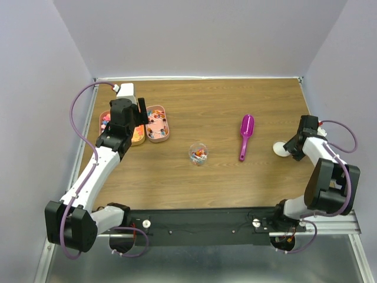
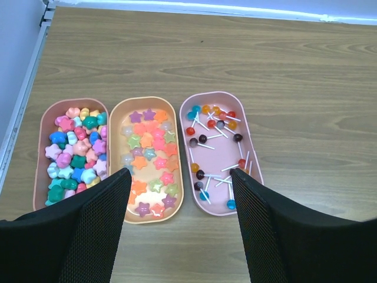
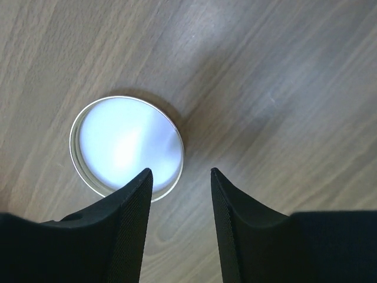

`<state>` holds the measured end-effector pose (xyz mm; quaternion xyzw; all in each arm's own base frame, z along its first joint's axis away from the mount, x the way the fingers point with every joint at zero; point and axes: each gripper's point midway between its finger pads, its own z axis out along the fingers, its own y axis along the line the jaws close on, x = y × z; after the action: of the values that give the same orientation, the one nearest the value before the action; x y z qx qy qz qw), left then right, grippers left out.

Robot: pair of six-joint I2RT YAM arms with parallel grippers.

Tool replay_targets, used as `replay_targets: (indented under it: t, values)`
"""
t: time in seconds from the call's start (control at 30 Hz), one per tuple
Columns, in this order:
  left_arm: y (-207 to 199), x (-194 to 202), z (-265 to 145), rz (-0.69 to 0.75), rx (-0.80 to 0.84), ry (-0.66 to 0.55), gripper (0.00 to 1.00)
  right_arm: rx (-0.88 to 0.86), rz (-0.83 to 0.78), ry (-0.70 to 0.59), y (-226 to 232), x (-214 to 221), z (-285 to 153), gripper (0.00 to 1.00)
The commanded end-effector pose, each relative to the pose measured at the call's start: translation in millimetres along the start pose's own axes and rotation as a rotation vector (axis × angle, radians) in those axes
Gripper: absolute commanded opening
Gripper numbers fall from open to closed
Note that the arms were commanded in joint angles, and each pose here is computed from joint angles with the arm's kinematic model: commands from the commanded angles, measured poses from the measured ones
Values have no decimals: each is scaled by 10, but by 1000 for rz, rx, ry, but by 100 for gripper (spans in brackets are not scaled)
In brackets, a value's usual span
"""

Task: Pack the candies
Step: Pick up the bottle lid at the center of the board.

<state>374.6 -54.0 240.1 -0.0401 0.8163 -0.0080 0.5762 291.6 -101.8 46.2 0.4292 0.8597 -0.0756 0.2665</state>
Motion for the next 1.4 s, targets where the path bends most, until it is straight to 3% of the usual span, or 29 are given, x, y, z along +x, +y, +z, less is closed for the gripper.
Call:
replay_targets:
  t: [0.0,0.23,0.47,0.53,0.7,0.73,0.93,1.03,1.17,1.37]
  values:
    - [-32,-35,-2,12,24,-16,77,-95,36,27,246,-63,116,47]
    - [-50,9,29,15,31,-1,75,-77,1,71,220,66,299,33]
    - [-42,52,59,22,25,12,75,-39,-16,89,127,155,363,31]
    - [-58,55,58,22,34,13,74,-25,-22,85,89,166,367,19]
    - [-127,76,69,21,72,17,74,-62,-51,54,109,103,246,6]
    - [-163,88,75,22,91,23,74,-89,-51,29,150,41,169,1]
    - [-595,206,37,10,287,64,70,-215,-99,-84,445,-134,-252,1]
    - [-967,351,-54,23,425,127,70,-331,-219,-175,833,-110,-631,1]
    - [-1447,447,-305,11,582,178,70,-549,-405,-267,1399,222,-1208,1]
    - [-1877,564,-617,-75,740,252,68,-819,-565,-332,1818,745,-1762,1]
